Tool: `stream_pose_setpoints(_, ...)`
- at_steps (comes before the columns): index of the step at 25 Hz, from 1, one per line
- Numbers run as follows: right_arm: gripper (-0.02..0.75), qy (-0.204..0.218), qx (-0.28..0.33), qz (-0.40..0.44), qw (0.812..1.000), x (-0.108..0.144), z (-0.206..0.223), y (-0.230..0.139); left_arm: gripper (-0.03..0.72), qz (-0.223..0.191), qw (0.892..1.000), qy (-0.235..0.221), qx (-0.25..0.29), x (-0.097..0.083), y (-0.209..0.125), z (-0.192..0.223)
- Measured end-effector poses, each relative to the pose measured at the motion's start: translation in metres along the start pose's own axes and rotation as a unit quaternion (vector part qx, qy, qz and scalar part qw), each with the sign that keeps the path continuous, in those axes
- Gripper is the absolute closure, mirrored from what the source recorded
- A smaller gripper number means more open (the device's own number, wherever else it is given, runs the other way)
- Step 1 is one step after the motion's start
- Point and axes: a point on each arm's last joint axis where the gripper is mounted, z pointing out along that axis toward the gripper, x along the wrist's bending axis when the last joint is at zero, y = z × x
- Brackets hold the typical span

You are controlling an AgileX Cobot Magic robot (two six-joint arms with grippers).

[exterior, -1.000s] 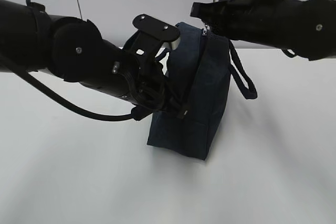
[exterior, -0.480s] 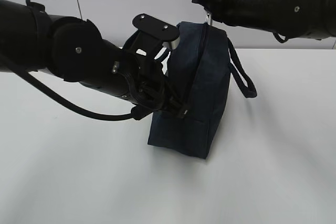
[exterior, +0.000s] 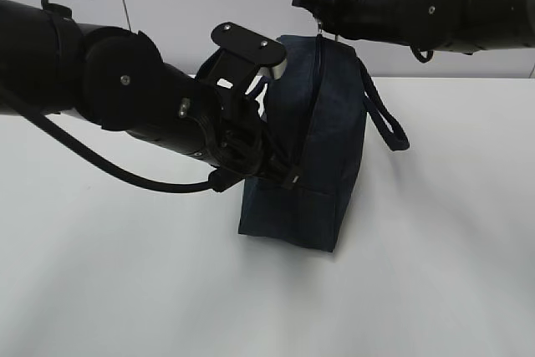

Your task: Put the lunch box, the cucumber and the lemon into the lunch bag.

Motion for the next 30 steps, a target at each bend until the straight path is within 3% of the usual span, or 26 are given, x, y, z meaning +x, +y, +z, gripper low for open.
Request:
stream_pose_setpoints(14, 0.738, -0.026, 0.033, 0.003, 0.999, -0.025, 0.021, 0.002, 0.691, 0.001, 1.000, 0.000, 0.002, 0.000, 0.000, 0.000)
stream_pose_setpoints(26, 0.738, -0.035, 0.068, 0.006, 0.997, -0.031, 0.021, -0.002, 0.688, 0.000, 1.000, -0.006, 0.022, -0.002, -0.004, 0.000)
stream_pose_setpoints(30, 0.738, -0.037, 0.080, 0.006, 0.996, -0.032, 0.020, -0.003, 0.622, -0.020, 0.999, -0.012, 0.022, -0.003, -0.003, -0.002)
